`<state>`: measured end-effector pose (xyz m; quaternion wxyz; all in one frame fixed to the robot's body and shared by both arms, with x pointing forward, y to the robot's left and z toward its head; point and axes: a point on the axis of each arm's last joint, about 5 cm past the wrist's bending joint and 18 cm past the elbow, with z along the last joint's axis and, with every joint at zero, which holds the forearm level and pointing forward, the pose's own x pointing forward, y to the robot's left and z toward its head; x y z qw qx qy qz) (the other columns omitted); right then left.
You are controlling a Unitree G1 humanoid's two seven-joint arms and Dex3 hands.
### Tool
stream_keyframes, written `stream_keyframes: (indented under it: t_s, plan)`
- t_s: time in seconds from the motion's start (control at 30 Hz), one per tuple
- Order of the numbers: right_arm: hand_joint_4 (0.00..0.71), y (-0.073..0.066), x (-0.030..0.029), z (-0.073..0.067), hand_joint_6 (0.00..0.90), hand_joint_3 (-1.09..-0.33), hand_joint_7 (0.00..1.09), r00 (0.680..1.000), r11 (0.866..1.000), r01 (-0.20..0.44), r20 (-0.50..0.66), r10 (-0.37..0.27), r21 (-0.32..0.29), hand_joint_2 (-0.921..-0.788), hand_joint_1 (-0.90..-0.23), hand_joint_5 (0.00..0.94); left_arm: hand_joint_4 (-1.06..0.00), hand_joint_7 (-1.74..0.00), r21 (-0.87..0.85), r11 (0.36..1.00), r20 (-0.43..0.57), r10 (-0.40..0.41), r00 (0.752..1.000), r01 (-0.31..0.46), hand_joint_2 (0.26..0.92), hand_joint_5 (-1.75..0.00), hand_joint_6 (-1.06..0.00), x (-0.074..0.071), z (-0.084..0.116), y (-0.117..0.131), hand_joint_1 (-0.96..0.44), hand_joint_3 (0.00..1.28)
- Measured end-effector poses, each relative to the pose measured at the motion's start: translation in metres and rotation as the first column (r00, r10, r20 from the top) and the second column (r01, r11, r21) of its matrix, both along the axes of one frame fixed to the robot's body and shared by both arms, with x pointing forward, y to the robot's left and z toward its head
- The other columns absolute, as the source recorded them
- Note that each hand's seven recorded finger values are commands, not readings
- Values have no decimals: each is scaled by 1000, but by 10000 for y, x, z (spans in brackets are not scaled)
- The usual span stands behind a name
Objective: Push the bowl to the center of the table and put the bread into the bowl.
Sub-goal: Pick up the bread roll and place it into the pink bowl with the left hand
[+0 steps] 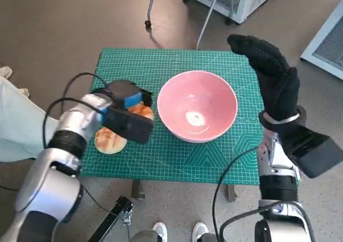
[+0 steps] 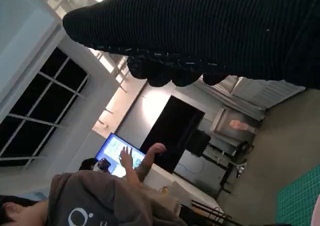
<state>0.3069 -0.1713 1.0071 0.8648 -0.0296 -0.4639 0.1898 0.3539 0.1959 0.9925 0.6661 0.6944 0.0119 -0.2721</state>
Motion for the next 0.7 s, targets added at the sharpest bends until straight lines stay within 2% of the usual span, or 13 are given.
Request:
stream_keyframes:
  t_s: [0.13,0.33,0.43,0.53,0.7]
  plan:
    - [289,2,0,2,-1,-757,909,1000,1000,-1,0,1,1,-921,-704,2,-595,-1272,-52,998,54,46,998,-43,921,-1205,-585,5,156,148,1,129]
    - [289,-1,2,2,-1,-757,907,1000,1000,-3,-7,4,7,-921,-704,2,-623,-1266,-147,988,222,73,972,-40,920,-1180,-586,13,591,273,1,116]
    - [290,-1,3,2,-1,-756,904,1000,1000,-6,-10,6,11,-921,-704,2,-627,-1263,-210,978,332,65,941,6,920,-1179,-586,-4,843,251,1,114]
    - [290,5,4,5,-1,-756,901,1000,1000,-8,-9,8,11,-921,-704,2,-626,-1260,-252,964,435,39,900,80,920,-1180,-590,-49,1054,185,1,113]
    - [291,8,3,8,-1,-756,896,1000,1000,-9,-8,9,11,-921,-705,3,-592,-1234,-274,934,554,-42,831,229,920,-1205,-622,-147,1262,-17,1,113]
